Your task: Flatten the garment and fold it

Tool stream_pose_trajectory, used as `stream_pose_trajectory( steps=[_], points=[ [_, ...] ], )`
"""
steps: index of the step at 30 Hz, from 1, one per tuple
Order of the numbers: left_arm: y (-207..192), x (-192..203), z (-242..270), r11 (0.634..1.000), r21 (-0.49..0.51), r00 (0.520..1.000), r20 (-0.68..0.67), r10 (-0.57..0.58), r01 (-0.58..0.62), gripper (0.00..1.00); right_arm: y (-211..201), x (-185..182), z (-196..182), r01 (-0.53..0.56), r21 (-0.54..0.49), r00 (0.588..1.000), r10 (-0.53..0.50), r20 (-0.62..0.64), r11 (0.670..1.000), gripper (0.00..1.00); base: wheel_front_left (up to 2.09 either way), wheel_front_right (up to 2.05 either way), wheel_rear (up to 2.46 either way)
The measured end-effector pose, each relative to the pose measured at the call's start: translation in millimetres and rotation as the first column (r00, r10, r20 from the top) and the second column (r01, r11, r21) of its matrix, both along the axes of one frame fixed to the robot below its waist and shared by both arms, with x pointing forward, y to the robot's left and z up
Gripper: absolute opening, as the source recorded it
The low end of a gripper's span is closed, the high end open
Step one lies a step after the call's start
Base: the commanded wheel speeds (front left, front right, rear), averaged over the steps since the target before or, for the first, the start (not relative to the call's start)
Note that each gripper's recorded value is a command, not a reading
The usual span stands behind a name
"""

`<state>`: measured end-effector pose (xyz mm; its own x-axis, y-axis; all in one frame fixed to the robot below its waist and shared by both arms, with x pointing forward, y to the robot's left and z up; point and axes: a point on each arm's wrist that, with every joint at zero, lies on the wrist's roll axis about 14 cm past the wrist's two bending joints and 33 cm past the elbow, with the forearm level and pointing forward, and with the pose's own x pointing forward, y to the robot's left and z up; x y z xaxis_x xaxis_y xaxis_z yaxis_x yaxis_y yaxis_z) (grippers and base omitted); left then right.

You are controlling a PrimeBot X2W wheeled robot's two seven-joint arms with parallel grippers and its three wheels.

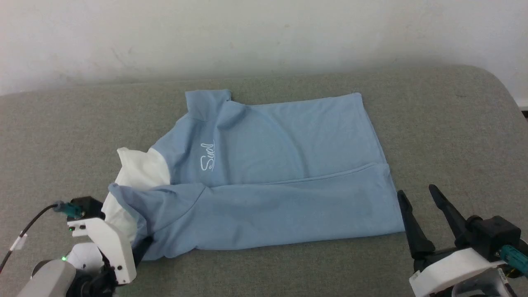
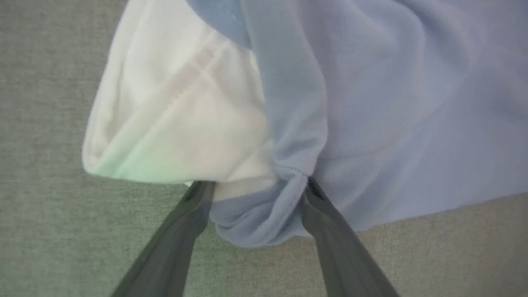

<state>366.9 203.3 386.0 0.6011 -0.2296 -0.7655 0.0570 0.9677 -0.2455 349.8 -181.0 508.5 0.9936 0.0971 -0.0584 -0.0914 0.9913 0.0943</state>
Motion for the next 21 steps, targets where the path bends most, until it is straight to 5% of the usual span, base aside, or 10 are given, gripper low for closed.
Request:
stream_pose_trajectory(
  steps=[5,6,8,21],
  points=[
    [-10,6,-12,0.996,0.026,0.993,-0.088,-0.079,0.081,1.00,-7,-1,-7,0.023,0.007,0.999,-0.023,-0.036,1.000,1.00,0.00,0.00,0.00],
    [-12,6,-14,0.995,0.026,0.991,-0.104,-0.090,0.093,0.76,-9,-1,-9,0.031,0.013,0.999,-0.030,-0.045,0.999,1.00,0.00,0.00,0.00],
    [-15,6,-14,0.994,0.007,0.987,-0.122,-0.103,0.105,0.00,-15,-3,-15,0.040,0.015,0.996,-0.039,-0.086,0.999,1.00,0.00,0.00,0.00],
    [-23,8,1,0.993,-0.040,0.993,-0.039,-0.108,0.107,0.00,-26,10,-93,-0.029,0.023,0.832,0.037,-0.553,0.999,1.00,0.00,0.00,0.00]
  ],
)
